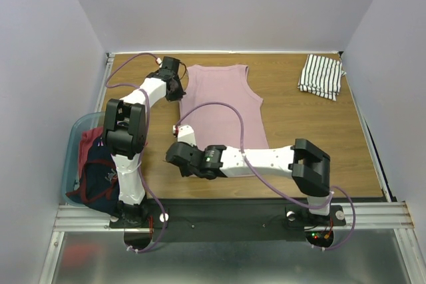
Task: Fold and stack the tank tops
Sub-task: Fold the tank top
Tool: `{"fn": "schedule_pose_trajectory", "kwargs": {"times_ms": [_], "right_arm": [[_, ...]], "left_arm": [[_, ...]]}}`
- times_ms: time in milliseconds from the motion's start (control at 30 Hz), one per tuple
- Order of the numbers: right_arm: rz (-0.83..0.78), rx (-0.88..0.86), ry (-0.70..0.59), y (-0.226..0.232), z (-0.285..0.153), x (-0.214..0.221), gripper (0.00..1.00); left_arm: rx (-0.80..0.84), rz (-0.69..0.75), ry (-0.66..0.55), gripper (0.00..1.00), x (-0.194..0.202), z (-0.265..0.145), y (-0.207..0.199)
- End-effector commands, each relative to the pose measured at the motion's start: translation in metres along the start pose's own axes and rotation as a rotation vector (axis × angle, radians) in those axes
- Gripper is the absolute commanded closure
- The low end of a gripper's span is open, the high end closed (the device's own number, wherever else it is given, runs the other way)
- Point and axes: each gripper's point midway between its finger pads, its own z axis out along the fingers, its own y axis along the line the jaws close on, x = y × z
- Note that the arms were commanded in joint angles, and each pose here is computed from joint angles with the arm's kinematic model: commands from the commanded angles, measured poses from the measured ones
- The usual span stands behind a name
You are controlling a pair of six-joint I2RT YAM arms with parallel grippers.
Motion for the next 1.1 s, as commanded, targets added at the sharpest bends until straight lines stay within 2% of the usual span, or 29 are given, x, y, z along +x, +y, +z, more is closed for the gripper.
{"fn": "schedule_pose_trajectory", "kwargs": {"times_ms": [0, 200, 433, 1067], "right_arm": [[0.129, -0.042, -0.050, -0.010, -0.018, -0.018, 1.00], [0.238, -0.043, -0.069, -0.043, -0.032, -0.013, 1.00], [0.309, 0.002, -0.049, -0.084, -0.034, 0.019, 1.00], [0.388, 0.070, -0.034, -0.129, -0.041, 0.060, 1.00]], "left_arm": [[0.074, -0.005, -0.125, 1.00, -0.042, -0.038, -0.034], [0.101, 0.005, -0.118, 1.00, -0.034, -0.033, -0.060], [0.127, 0.038, -0.112, 1.00, -0.026, -0.026, -0.096], [0.165, 0.122, -0.066, 1.00, 0.012, -0.009, -0.145]]}}
